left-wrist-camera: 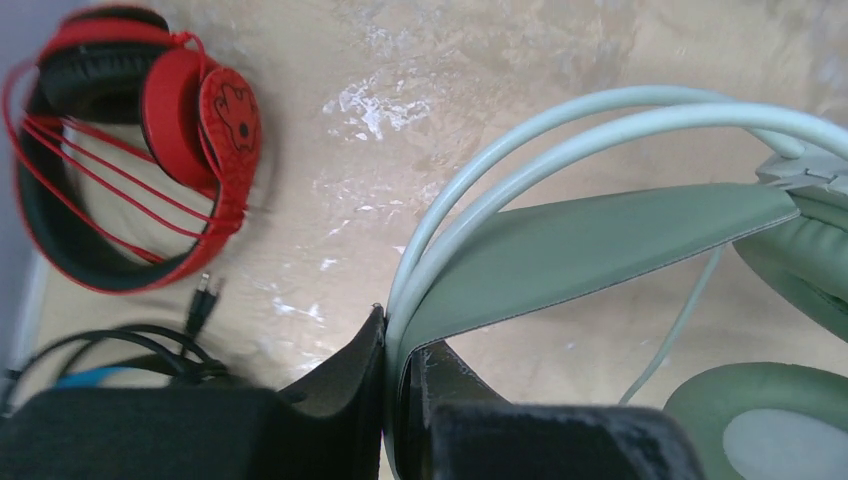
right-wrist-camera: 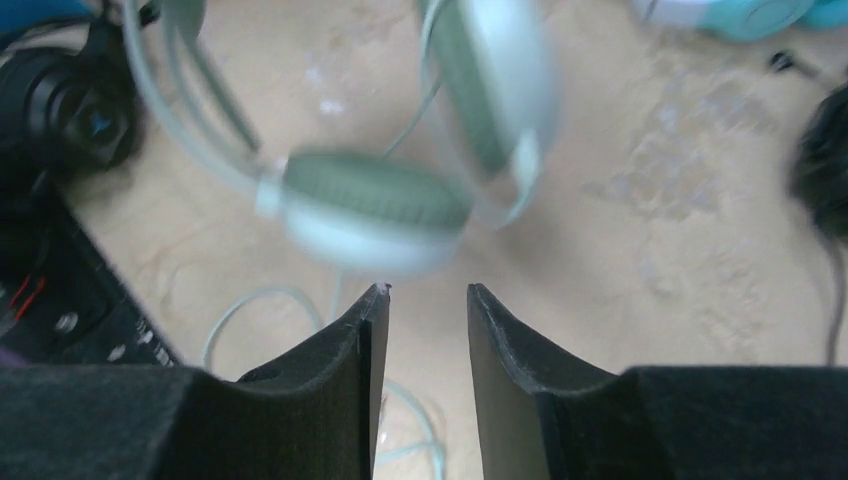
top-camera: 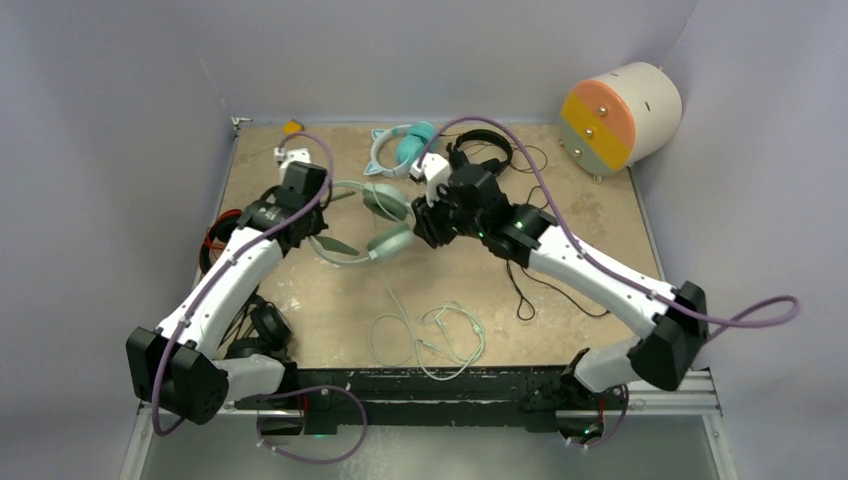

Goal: Wrap the headphones
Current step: Wrap the headphones cable around the headphones.

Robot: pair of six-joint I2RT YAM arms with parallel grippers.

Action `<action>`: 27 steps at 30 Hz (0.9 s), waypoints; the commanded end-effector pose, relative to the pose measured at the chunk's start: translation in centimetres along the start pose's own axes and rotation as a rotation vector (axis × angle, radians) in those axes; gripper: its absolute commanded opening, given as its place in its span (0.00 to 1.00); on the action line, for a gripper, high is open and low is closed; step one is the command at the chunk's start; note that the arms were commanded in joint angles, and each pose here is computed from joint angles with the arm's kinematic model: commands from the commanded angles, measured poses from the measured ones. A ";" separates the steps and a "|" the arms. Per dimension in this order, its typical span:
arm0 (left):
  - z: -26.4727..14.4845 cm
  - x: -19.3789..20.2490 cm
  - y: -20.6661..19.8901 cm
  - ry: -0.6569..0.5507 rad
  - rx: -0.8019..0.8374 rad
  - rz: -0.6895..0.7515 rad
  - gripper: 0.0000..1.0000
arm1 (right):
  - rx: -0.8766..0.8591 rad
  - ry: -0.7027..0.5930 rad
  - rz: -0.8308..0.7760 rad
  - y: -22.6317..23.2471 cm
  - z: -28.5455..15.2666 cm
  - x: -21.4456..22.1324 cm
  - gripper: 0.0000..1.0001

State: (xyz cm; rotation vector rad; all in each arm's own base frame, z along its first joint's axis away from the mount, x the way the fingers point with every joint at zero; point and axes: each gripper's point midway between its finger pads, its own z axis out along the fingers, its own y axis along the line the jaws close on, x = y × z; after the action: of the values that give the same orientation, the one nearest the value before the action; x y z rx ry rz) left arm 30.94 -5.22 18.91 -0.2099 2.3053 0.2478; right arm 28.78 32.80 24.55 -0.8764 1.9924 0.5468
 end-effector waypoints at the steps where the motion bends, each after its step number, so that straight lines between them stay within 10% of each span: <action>1: -2.6 -5.5 -0.4 -0.077 0.202 -0.421 0.00 | -0.156 -0.087 0.097 3.2 -2.7 1.4 0.39; 7: -6.6 -8.2 -1.8 -0.091 0.384 -0.540 0.00 | -0.276 -0.214 0.127 5.1 -3.3 4.5 0.52; 14: -11.5 -10.8 -3.7 -0.108 0.593 -0.578 0.00 | -0.315 -0.316 0.242 5.5 -0.5 6.2 0.98; 27: -20.0 -14.8 -3.2 -0.202 0.768 -0.591 0.00 | -0.474 -0.472 0.244 7.6 1.9 5.3 0.96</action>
State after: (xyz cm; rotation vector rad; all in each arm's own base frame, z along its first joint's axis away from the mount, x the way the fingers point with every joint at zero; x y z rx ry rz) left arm 29.21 -10.92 36.35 -0.4758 2.0383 -0.6891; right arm 21.68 34.56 14.00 -0.6736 1.7873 1.1547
